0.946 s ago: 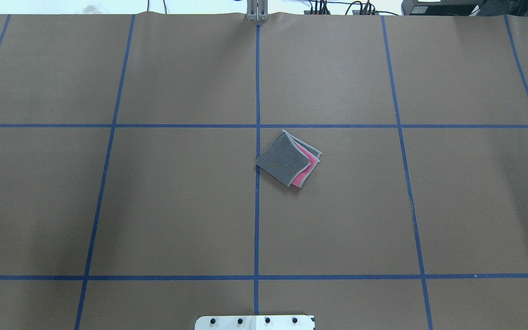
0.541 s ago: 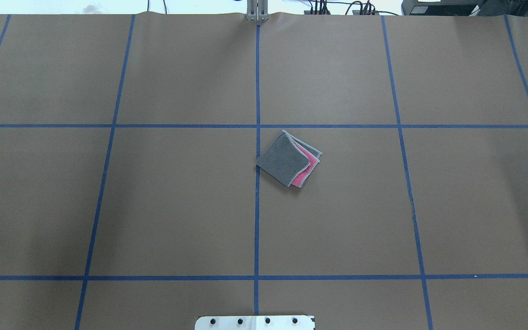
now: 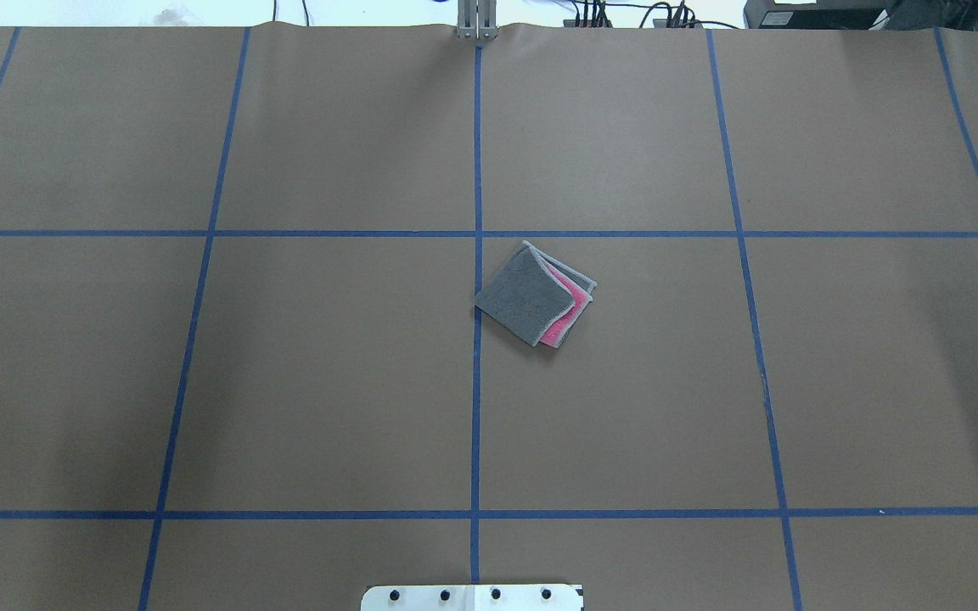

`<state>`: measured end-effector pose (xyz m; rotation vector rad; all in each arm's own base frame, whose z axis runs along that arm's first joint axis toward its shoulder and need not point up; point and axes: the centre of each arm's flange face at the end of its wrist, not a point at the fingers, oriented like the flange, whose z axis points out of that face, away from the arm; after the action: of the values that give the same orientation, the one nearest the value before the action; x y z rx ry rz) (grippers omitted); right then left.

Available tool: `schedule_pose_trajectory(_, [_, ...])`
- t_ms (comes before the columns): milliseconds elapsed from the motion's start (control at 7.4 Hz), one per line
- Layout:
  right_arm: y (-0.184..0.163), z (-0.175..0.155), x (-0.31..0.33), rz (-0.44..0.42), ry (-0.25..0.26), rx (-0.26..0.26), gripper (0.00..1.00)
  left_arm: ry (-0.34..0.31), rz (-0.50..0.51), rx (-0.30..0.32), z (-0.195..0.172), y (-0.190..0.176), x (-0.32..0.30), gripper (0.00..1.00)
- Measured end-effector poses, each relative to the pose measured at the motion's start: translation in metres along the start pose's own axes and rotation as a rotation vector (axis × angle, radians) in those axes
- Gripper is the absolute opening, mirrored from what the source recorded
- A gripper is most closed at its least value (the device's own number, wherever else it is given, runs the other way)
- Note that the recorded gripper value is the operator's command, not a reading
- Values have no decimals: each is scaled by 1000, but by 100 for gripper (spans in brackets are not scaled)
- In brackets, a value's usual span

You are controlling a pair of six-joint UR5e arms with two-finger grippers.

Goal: Fold towel twice with both arms

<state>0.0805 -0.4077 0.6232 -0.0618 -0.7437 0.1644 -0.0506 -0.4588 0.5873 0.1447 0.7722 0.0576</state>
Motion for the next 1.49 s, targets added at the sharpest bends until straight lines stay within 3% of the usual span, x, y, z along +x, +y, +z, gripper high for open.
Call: schedule_pose_trajectory(1487, [-1, 10, -7, -8, -23, -26, 100, 0, 3, 2, -1, -2, 1, 99])
